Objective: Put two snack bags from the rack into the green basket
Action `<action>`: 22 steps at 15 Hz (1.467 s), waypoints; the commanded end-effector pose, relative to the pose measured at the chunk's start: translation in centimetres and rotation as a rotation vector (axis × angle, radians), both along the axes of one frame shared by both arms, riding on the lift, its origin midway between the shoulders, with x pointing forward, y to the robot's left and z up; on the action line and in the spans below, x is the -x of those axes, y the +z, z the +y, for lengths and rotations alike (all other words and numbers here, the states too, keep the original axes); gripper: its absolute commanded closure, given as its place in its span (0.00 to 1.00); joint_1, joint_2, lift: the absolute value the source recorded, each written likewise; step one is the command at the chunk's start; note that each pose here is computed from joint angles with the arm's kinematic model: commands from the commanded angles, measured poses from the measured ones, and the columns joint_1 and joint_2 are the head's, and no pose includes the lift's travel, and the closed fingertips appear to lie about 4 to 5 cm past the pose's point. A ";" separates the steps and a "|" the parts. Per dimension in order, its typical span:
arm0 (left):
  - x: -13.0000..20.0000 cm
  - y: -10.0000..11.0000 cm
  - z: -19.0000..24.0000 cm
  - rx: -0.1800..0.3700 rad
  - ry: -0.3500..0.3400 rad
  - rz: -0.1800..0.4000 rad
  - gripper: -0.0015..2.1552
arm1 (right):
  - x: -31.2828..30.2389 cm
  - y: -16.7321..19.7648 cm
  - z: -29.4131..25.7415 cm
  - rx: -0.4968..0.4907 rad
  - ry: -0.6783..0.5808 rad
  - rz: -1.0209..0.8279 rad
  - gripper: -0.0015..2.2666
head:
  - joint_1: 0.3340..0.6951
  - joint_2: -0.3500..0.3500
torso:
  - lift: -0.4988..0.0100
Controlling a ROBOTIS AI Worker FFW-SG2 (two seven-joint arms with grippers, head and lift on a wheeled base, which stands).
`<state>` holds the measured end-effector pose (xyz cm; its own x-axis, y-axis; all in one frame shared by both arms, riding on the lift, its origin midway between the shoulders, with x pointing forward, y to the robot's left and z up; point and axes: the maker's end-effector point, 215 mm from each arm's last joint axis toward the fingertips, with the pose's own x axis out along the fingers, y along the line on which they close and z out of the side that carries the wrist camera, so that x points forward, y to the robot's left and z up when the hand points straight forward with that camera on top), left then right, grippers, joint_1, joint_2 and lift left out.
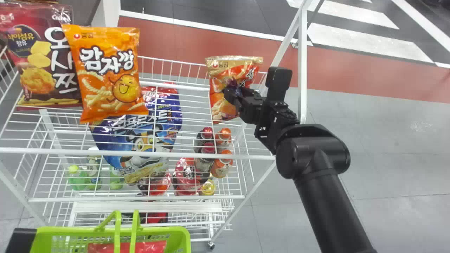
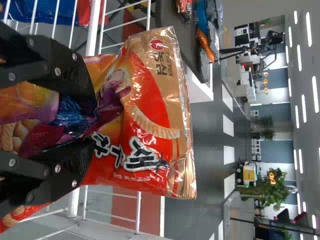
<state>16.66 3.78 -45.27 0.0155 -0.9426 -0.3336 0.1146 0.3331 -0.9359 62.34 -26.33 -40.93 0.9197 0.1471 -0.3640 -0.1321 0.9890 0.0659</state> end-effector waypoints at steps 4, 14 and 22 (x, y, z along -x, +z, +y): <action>-0.3 0.2 -0.1 0.000 0.000 -0.009 0.99 | 3.2 4.5 2.0 -0.015 0.024 -0.086 0.98 | 1.00 0.06 | 0.97; -0.4 0.0 -1.0 -0.005 -0.015 -0.016 0.99 | 21.2 1.8 8.7 -0.104 0.207 0.288 0.98 | 1.00 0.08 | 0.97; -1.1 0.5 -1.8 0.007 -0.020 -0.033 0.99 | 39.9 -6.6 16.7 -0.172 0.438 0.812 0.98 | 1.00 0.10 | 0.97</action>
<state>17.68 1.98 -44.87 0.0036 -0.9446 -0.3282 0.1521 0.3249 -0.9334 25.11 -10.75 -46.52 0.3273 0.5109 -0.7949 -0.3342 0.8495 0.4083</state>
